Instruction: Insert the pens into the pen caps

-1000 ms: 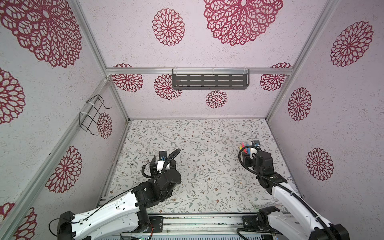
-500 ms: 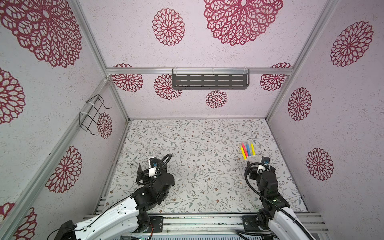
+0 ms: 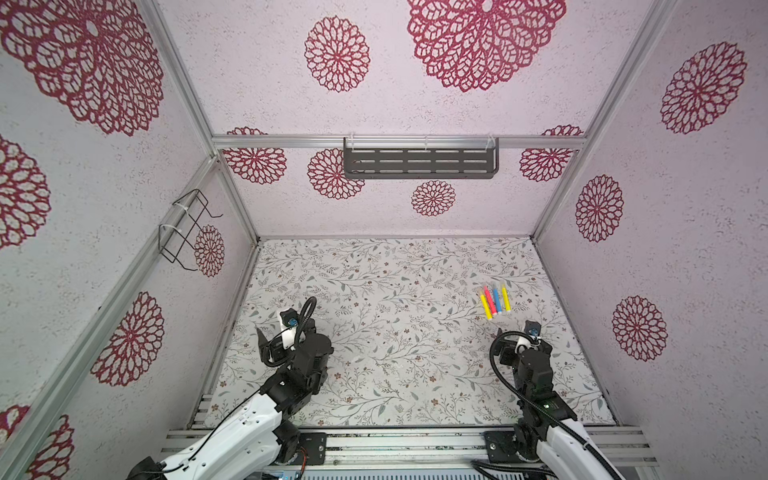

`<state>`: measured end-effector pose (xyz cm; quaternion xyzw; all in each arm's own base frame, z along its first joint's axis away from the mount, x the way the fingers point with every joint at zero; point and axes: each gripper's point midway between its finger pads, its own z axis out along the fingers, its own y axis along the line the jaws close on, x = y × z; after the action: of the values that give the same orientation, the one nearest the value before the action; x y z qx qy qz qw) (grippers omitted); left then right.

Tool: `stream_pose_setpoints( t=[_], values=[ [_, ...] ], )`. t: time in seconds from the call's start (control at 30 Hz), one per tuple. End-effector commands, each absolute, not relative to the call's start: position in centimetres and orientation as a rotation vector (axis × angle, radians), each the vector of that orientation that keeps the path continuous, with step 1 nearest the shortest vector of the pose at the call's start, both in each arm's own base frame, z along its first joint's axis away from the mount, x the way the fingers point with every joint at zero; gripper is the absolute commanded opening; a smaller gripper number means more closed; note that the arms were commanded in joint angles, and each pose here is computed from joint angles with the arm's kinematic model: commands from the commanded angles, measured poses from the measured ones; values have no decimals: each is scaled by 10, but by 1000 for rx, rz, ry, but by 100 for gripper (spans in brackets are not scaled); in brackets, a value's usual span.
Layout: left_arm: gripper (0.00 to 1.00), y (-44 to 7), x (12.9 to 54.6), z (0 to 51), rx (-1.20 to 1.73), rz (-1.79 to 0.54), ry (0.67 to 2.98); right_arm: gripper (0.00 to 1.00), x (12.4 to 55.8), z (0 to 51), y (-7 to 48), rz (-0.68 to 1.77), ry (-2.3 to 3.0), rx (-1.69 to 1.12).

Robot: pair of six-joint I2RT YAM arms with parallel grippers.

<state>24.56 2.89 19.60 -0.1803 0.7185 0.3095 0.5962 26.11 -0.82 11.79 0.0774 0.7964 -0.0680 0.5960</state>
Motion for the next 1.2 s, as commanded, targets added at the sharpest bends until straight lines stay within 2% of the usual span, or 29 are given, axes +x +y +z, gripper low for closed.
stream_pose_setpoints(
  t=[0.0, 0.33, 0.67, 1.17],
  values=[
    [99, 35, 246, 182, -447, 682, 1681, 99, 260, 129, -8, -135, 1804, 192],
    [99, 27, 247, 167, -354, 592, 1746, 99, 251, 136, -31, -211, 1722, 329],
    [99, 36, 244, 174, -407, 574, 1659, 99, 261, 144, -31, -238, 1644, 305],
    [99, 55, 264, 173, -451, 536, 1586, 99, 256, 154, -49, -280, 1475, 391]
  ],
)
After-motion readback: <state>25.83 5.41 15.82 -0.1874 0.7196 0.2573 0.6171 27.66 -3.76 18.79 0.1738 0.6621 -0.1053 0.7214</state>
